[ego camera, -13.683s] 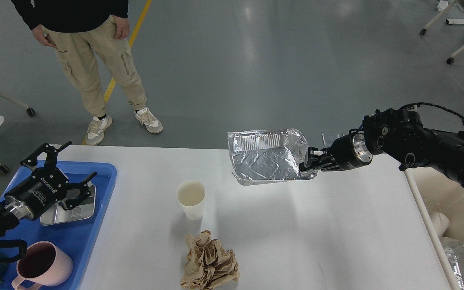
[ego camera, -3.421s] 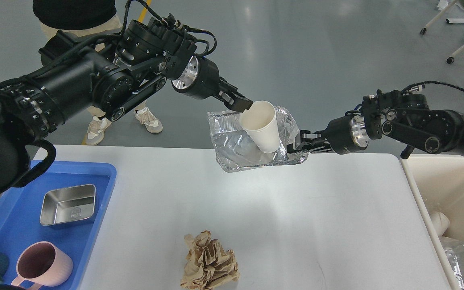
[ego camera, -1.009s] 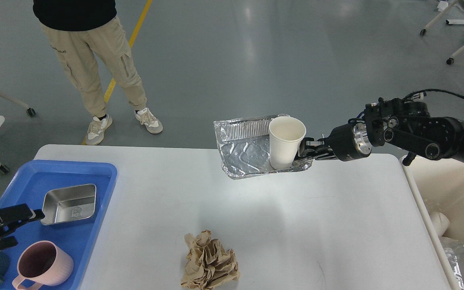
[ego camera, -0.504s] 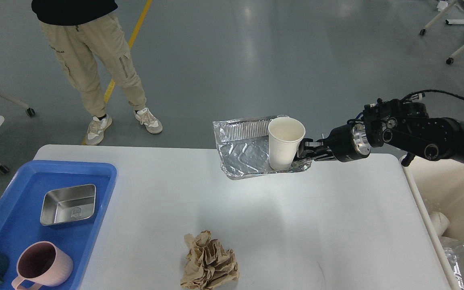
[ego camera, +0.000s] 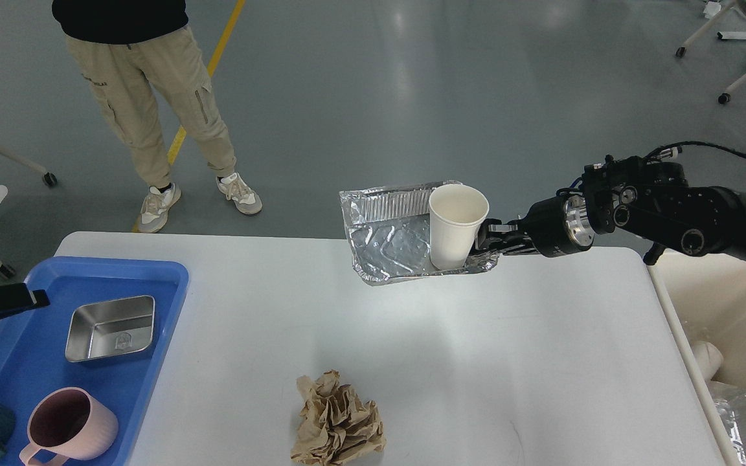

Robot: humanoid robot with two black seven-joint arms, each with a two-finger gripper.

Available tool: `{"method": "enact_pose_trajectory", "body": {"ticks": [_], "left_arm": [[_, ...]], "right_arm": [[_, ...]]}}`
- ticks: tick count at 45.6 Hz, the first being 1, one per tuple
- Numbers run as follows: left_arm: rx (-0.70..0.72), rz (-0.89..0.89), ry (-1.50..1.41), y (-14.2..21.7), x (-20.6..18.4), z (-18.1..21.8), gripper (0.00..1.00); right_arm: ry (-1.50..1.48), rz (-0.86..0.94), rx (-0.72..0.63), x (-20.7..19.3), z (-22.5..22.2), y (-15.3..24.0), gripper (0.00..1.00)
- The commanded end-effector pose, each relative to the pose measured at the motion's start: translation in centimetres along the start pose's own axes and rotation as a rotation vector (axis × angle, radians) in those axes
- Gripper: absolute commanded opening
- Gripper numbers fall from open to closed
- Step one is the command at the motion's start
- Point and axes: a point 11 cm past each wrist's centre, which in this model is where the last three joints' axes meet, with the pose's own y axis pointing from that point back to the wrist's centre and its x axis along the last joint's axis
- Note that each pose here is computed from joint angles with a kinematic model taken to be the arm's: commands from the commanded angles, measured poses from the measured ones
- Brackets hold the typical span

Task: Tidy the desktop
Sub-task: 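Withdraw the left gripper and move it toward the brown paper bag, then grasp the crumpled brown paper bag with the left gripper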

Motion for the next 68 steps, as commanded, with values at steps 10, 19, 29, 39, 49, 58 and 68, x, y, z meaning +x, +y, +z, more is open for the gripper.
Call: {"method": "enact_pose_trajectory", "body": {"ticks": [10, 19, 29, 39, 49, 58, 68], "left_arm": [[-0.143, -0.071, -0.241, -3.6, 1.0, 7.2, 0.97], [-0.194, -0.156, -0.542, -7.4, -0.6, 12.2, 0.97], [-0.213, -0.249, -0.889, -11.6, -3.1, 18.1, 0.97], [-0.270, -0.328, -1.084, -15.2, -8.2, 24.0, 0.97], [-0.289, -0.454, -1.241, -17.0, -14.2, 25.4, 0.97], [-0.268, -0.503, -1.290, -17.7, -16.2, 24.3, 0.97], [-0.287, -0.546, -1.281, -18.2, -18.8, 23.2, 0.97]], "right_arm": [[0.011, 0.005, 0.004, 0.4, -0.5, 0.2, 0.00], [0.016, -0.001, 0.011, 0.3, -0.9, 0.2, 0.00], [0.019, 0.005, 0.012, 0.4, -0.9, 0.3, 0.00], [0.013, 0.013, 0.011, 0.5, -0.7, 0.7, 0.00], [0.006, 0.020, 0.013, 0.5, -0.5, 1.2, 0.00], [0.001, 0.026, 0.013, 0.6, -0.3, 1.6, 0.00], [0.002, 0.027, 0.013, 0.6, -0.3, 1.6, 0.00]]}}
